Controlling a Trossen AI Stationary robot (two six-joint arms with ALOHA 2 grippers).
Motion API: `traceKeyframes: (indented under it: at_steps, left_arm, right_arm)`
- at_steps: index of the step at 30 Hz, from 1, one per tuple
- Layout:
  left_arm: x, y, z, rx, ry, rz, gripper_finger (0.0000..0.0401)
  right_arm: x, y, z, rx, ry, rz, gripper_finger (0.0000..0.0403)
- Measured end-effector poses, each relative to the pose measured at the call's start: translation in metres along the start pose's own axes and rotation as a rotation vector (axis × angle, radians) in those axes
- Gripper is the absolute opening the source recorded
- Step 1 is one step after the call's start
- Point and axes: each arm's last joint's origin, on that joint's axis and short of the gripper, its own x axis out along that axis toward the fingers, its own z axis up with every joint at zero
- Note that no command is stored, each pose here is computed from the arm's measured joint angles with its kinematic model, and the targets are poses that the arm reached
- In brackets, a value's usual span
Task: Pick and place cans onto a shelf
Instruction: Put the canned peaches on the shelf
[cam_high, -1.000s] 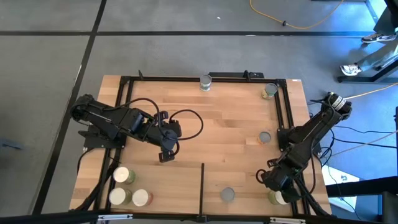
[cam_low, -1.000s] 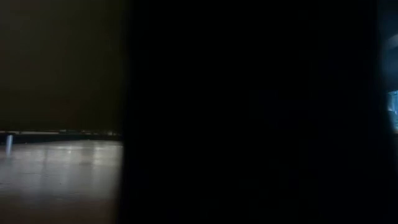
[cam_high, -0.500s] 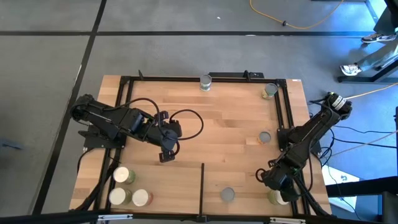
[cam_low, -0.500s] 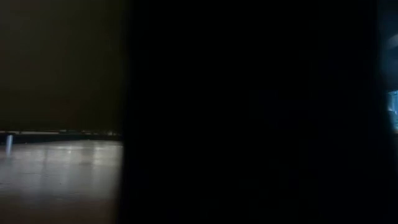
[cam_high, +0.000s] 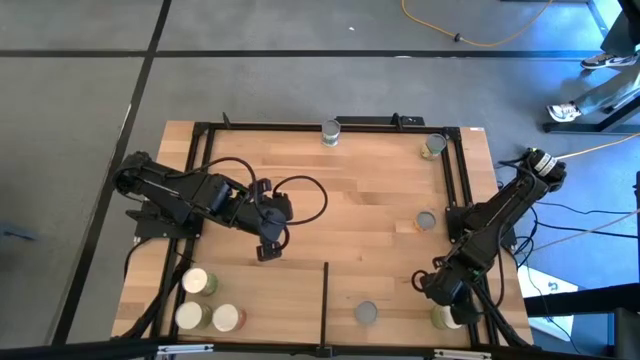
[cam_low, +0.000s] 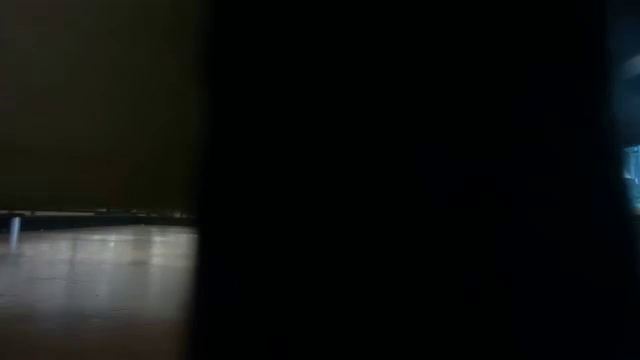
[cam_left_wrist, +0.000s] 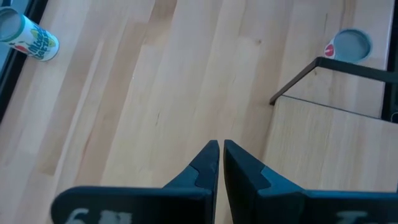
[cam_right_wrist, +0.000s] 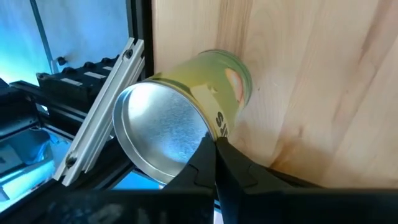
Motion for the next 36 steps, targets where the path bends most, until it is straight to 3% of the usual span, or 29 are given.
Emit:
traceKeyframes:
  at_steps: [8,23,31,36]
  left_arm:
    - [0.000,0.000,0.000,-0.003,-0.004,-0.003,0.0016]
    - [0.000,-0.002,-0.001,0.033,0.010,-0.031,0.0016]
    - [-0.001,-0.002,-0.001,0.060,0.014,-0.031,0.0016]
    - [-0.001,-0.003,-0.002,0.066,0.018,-0.030,0.0016]
  right_arm:
    - [-0.010,-0.001,0.007,0.033,-0.044,-0.023,0.0001]
    - [-0.070,-0.012,0.036,0.052,-0.150,-0.062,0.0000]
    - [-0.118,-0.034,0.059,0.092,-0.324,-0.090,0.0000]
    - [-0.152,-0.058,0.075,0.217,-0.467,-0.141,0.0000]
